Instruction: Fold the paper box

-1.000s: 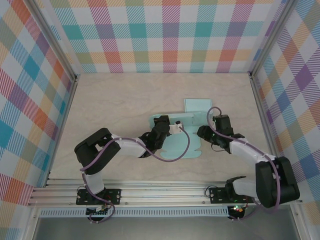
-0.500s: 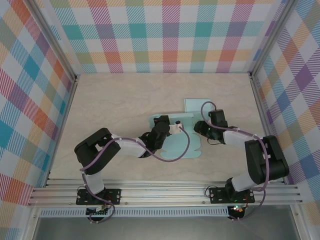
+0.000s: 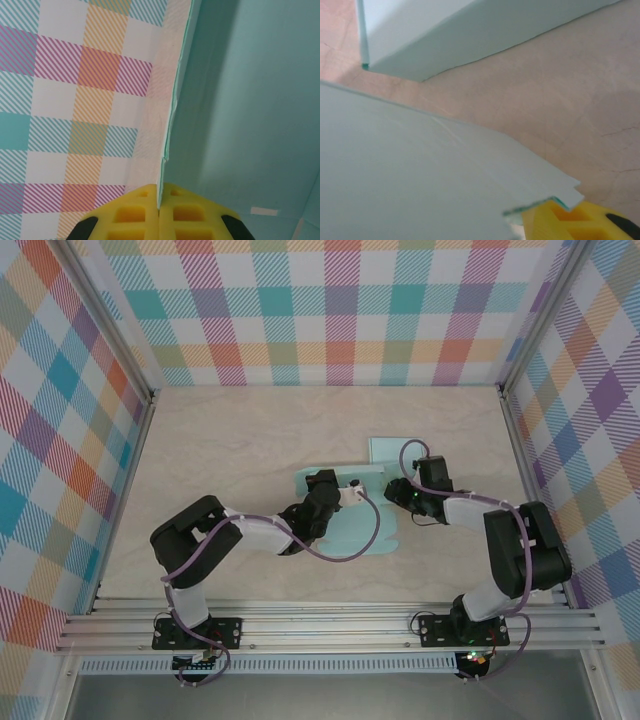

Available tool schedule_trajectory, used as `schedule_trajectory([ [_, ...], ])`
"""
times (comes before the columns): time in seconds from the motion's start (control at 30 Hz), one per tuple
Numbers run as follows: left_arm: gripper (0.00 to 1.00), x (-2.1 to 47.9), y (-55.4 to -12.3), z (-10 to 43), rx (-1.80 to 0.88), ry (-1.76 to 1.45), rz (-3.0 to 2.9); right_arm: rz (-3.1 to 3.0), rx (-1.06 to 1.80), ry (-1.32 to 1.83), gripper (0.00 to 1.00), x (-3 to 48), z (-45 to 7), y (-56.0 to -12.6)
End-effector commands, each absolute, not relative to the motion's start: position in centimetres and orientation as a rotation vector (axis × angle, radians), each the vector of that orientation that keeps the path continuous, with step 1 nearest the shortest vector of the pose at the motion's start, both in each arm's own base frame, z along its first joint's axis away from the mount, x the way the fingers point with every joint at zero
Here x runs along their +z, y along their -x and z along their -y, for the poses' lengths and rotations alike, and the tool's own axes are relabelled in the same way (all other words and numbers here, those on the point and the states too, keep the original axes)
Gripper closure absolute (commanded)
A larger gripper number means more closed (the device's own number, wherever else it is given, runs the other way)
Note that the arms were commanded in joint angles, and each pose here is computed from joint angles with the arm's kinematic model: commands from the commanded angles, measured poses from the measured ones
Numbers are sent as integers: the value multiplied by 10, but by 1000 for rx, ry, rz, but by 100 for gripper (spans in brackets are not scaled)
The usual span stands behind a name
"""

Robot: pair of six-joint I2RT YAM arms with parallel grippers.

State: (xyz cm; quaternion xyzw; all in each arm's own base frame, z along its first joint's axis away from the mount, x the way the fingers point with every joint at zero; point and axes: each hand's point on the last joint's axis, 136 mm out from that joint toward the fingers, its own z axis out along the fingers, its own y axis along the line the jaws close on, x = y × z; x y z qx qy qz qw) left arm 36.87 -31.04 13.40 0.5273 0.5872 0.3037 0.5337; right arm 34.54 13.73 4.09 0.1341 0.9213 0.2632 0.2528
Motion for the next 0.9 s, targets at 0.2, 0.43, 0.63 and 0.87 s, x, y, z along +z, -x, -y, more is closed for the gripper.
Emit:
schedule_trajectory([
  [0.2, 100, 150, -376, 319, 708, -1158, -1411, -2357, 910, -340, 62, 84, -152, -341],
  [0.43, 100, 150, -378, 320, 696, -1138, -1424, -2340, 970, -352, 65, 83, -158, -338],
  [0.63, 100, 146, -376, 323, 677, -1151, -1413, -2332, 1034, -339, 66, 77, -174, -342],
  [0.87, 100, 132, -377, 321, 747, -1200, -1370, -2350, 1036, -337, 65, 73, -179, -342],
])
